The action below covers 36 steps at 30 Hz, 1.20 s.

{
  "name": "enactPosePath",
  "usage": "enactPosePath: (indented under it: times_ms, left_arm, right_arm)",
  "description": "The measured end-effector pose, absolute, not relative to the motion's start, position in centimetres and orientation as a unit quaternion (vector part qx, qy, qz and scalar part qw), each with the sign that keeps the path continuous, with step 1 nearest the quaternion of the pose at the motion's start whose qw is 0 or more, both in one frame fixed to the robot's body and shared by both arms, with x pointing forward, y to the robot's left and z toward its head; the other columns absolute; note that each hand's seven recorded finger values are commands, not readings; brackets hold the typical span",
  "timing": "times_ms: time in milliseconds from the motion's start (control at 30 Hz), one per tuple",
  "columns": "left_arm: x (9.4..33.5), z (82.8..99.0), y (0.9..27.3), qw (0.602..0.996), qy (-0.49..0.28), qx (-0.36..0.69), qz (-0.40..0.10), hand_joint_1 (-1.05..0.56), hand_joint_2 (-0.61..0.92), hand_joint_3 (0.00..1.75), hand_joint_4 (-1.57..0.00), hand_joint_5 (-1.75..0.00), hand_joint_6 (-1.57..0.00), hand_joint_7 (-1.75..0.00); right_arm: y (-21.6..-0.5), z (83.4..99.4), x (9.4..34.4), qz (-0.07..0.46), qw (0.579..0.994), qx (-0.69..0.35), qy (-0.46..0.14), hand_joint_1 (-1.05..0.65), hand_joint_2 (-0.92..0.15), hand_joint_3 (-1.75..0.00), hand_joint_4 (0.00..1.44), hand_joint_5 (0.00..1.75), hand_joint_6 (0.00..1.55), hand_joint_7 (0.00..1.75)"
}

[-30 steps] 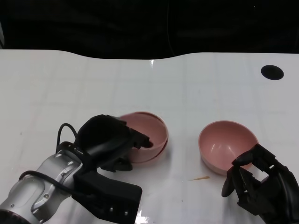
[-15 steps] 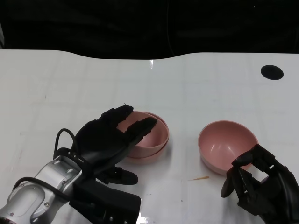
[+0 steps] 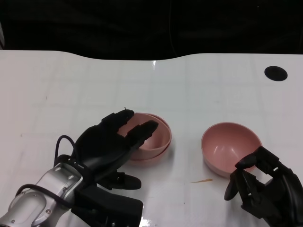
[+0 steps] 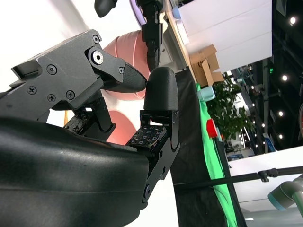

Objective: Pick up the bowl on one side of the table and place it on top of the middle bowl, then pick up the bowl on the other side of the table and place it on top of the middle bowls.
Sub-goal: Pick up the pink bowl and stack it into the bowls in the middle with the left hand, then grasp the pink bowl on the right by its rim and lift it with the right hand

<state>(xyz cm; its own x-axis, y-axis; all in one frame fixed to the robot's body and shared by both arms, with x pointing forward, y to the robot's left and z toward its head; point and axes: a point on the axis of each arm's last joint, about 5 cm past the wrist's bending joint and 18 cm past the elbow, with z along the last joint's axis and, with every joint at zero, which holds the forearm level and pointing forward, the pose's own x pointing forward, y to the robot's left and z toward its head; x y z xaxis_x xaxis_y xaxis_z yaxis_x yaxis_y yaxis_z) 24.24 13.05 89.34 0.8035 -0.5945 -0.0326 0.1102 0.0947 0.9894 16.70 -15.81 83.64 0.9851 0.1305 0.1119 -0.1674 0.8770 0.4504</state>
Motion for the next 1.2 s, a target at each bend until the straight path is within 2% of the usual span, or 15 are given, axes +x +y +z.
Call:
enactPosePath:
  times_ms: [667,900,1100,1200]
  left_arm:
    - [24.1,87.9,13.2,0.733,-0.183,0.609,-0.240,-1.02,0.92,0.62,0.00,0.00,-0.11,-0.01]
    - [24.1,88.5,13.0,0.732,-0.196,0.607,-0.237,-1.04,0.92,0.66,0.00,0.00,-0.09,0.00]
    - [23.9,90.9,12.7,0.731,-0.243,0.598,-0.220,-1.05,0.92,0.67,0.00,0.00,-0.10,-0.01]
    - [23.2,91.4,13.2,0.747,-0.247,0.578,-0.216,-0.98,0.92,0.55,0.00,0.00,-0.15,-0.02]
  right_arm:
    - [-15.9,83.7,16.7,0.077,0.968,0.234,-0.041,-0.10,-0.60,-1.00,0.98,1.53,0.84,1.32]
    - [-15.9,83.7,16.7,0.078,0.968,0.233,-0.042,-0.10,-0.59,-1.01,0.98,1.54,0.83,1.33]
    - [-15.9,83.7,16.8,0.078,0.968,0.234,-0.043,-0.11,-0.59,-1.02,0.97,1.56,0.83,1.32]
    - [-15.9,83.7,16.9,0.079,0.968,0.234,-0.043,-0.10,-0.59,-1.02,0.97,1.55,0.83,1.33]
